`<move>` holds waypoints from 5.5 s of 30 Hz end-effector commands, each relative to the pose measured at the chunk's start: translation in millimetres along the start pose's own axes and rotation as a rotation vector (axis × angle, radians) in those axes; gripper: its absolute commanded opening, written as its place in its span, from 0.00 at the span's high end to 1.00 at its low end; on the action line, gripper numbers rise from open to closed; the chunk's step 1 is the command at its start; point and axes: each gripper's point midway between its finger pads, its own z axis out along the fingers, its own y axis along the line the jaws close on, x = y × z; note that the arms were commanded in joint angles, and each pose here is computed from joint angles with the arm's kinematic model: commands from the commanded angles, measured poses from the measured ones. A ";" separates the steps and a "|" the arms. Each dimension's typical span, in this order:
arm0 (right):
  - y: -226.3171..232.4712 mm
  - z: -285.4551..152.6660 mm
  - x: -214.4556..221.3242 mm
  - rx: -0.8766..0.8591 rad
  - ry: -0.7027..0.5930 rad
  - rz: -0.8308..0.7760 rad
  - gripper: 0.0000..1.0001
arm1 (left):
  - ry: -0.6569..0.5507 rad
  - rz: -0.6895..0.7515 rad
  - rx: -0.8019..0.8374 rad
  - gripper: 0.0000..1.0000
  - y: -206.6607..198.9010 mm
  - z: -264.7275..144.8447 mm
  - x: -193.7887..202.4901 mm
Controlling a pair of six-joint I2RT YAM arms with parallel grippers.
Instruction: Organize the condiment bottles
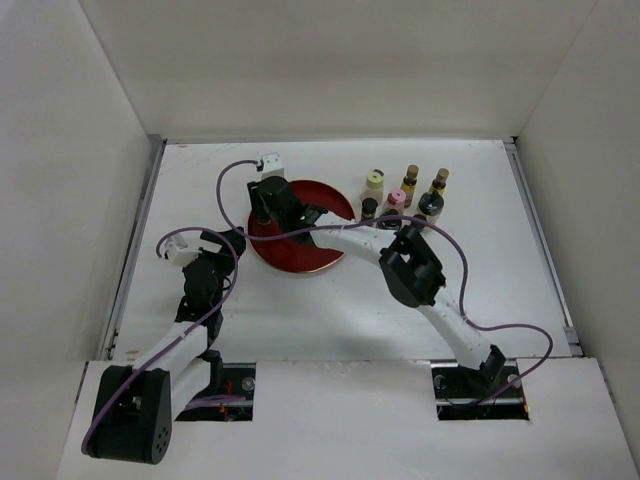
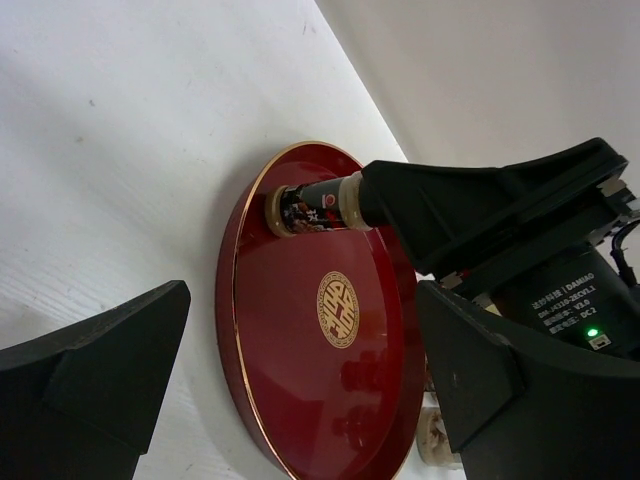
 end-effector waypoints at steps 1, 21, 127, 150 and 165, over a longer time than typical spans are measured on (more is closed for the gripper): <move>13.1 -0.7 -21.9 -0.020 -0.058 0.022 0.60 | -0.011 -0.012 0.043 0.00 -12.6 1.0 -4.1; 14.0 -81.0 -112.8 -0.096 -0.236 0.127 0.20 | -0.005 -0.009 0.047 0.00 -13.8 1.0 -2.5; -70.1 -1.1 -62.5 0.089 -0.133 0.067 0.26 | 0.013 -0.014 0.057 0.00 -15.4 2.6 4.7; -190.5 -142.8 -74.3 0.263 -0.182 0.146 0.56 | 0.009 -0.008 0.051 0.00 -13.7 3.6 3.5; -235.2 -136.5 -18.0 0.327 -0.015 0.122 0.24 | 0.007 -0.013 0.054 0.00 -14.4 3.5 1.8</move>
